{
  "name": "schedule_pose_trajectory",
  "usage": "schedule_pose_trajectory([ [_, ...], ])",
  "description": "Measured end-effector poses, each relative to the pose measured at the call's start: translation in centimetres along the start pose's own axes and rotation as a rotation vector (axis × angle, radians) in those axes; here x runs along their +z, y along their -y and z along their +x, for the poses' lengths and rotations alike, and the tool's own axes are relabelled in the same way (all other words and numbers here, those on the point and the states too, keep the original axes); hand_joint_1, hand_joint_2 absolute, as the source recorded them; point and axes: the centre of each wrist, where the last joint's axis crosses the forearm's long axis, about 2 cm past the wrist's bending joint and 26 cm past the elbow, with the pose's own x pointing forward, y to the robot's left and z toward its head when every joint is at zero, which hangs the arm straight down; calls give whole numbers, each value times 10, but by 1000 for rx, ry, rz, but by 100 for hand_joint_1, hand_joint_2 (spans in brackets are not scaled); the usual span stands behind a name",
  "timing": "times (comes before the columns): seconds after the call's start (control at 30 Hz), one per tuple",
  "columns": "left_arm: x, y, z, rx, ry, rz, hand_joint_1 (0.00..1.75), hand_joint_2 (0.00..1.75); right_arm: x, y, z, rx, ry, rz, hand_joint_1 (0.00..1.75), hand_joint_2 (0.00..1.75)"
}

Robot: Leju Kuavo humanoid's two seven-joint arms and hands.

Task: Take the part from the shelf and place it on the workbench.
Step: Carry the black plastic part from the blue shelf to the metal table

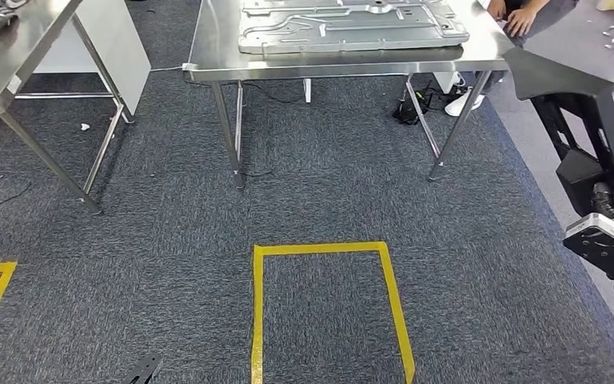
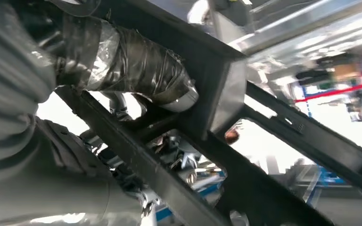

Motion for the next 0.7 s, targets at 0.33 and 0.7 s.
schedule_pose_trajectory([
  [0.33, 0, 1, -1, 3, -2, -1, 0, 175, -2, 2, -6, 20, -10, 13, 175, 175],
  [0.7, 1, 0, -7, 4, -16, 2, 0, 175, -7, 0, -7, 11, -35, 51, 175, 175],
])
